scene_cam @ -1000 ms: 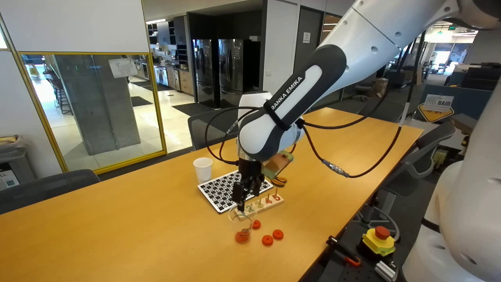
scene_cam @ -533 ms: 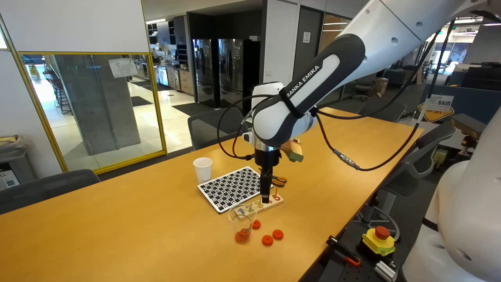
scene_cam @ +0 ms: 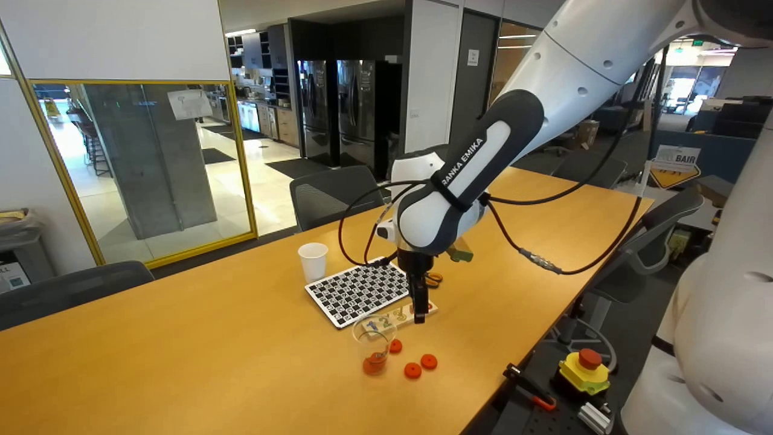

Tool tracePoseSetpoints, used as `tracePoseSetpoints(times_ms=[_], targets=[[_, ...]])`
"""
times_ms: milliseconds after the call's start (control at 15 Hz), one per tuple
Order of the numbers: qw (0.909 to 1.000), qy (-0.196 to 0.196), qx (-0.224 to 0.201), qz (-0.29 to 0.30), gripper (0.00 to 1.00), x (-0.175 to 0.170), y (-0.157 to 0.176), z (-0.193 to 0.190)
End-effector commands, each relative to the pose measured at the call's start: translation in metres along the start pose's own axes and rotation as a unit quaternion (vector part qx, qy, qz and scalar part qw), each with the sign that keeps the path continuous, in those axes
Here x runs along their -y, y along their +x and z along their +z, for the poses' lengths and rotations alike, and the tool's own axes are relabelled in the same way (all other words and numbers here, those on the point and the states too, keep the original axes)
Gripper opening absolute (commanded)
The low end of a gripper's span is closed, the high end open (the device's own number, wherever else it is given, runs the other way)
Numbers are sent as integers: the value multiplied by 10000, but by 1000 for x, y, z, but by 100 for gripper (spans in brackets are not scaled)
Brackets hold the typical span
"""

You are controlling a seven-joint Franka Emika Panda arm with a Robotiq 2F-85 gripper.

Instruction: Place the yellow rings inside the white cup, put the orange rings in the clear cup

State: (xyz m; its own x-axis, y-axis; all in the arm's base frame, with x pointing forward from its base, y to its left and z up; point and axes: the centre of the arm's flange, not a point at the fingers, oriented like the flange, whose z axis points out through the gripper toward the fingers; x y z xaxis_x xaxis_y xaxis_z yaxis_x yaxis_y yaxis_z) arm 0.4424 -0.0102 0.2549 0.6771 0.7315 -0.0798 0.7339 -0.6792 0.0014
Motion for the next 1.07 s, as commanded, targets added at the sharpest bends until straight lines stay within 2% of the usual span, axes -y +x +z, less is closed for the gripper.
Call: tracePoseSetpoints(times_ms=[0, 400, 1000], targets=[[9985, 64, -370, -403, 100, -8, 1, 24], [9943, 235, -557, -879, 100, -9, 6, 61], [9906, 115, -594, -1227, 100, 2, 27, 96]])
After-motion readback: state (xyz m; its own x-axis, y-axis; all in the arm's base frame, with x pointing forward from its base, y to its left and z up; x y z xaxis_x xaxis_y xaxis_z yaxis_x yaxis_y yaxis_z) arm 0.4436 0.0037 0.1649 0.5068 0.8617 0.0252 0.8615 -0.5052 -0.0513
